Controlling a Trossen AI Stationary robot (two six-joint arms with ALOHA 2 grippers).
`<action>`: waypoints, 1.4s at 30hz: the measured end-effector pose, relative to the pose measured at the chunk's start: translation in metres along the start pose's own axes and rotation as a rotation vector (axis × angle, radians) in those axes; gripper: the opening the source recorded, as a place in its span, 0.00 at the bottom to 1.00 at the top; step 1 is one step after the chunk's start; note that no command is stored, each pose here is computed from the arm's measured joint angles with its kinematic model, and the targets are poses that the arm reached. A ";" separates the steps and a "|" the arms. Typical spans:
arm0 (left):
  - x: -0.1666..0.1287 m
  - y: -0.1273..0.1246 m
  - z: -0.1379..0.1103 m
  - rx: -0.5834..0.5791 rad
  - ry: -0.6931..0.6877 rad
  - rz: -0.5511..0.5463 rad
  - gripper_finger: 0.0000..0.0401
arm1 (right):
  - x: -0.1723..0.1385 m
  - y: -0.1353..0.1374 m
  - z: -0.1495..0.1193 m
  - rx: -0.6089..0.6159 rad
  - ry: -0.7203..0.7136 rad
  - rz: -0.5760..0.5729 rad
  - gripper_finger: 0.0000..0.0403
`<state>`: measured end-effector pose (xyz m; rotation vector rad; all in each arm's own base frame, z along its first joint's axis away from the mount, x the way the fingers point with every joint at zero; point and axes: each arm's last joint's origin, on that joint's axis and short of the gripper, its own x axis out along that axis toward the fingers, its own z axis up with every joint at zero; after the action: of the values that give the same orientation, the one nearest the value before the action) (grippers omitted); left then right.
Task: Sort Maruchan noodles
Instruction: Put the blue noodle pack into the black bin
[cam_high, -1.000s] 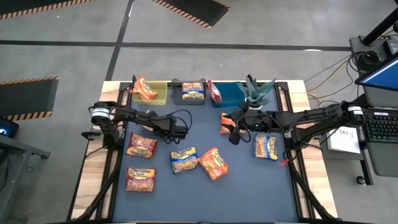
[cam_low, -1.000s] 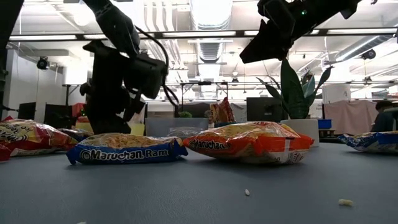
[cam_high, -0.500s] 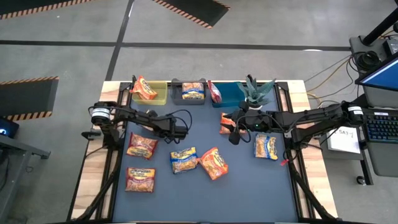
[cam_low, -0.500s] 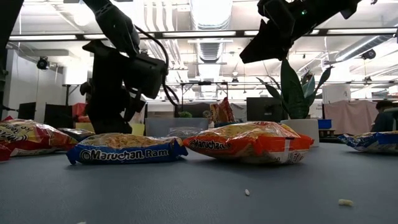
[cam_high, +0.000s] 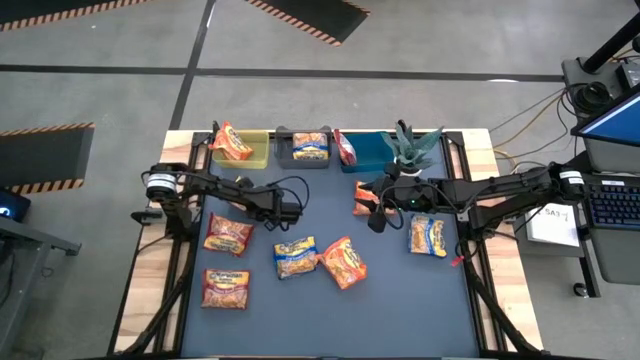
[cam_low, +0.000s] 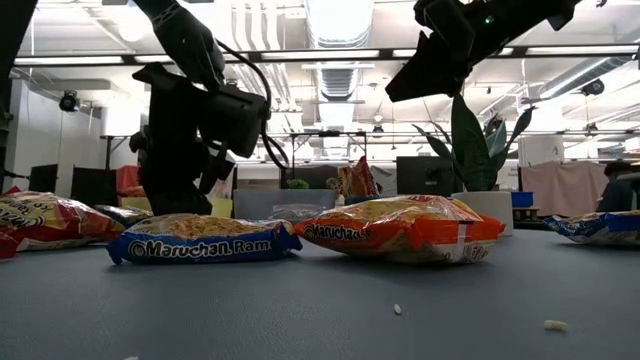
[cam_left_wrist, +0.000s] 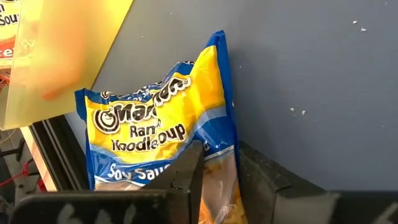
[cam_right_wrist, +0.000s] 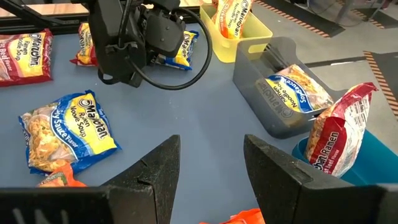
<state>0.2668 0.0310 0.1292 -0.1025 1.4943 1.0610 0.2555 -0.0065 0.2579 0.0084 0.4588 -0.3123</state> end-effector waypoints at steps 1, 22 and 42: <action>0.000 0.000 0.000 0.001 0.000 0.000 0.14 | 0.000 0.000 0.000 -0.002 0.000 0.000 0.41; -0.077 -0.033 0.024 0.312 -0.272 -0.286 0.00 | 0.000 0.000 0.000 0.011 0.000 0.000 0.41; -0.106 -0.045 0.017 0.562 -0.447 -0.426 0.34 | 0.001 0.000 -0.001 0.231 0.005 0.002 0.41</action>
<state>0.3342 -0.0374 0.1954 0.1953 1.2333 0.2725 0.2562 -0.0064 0.2567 0.2351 0.4255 -0.3616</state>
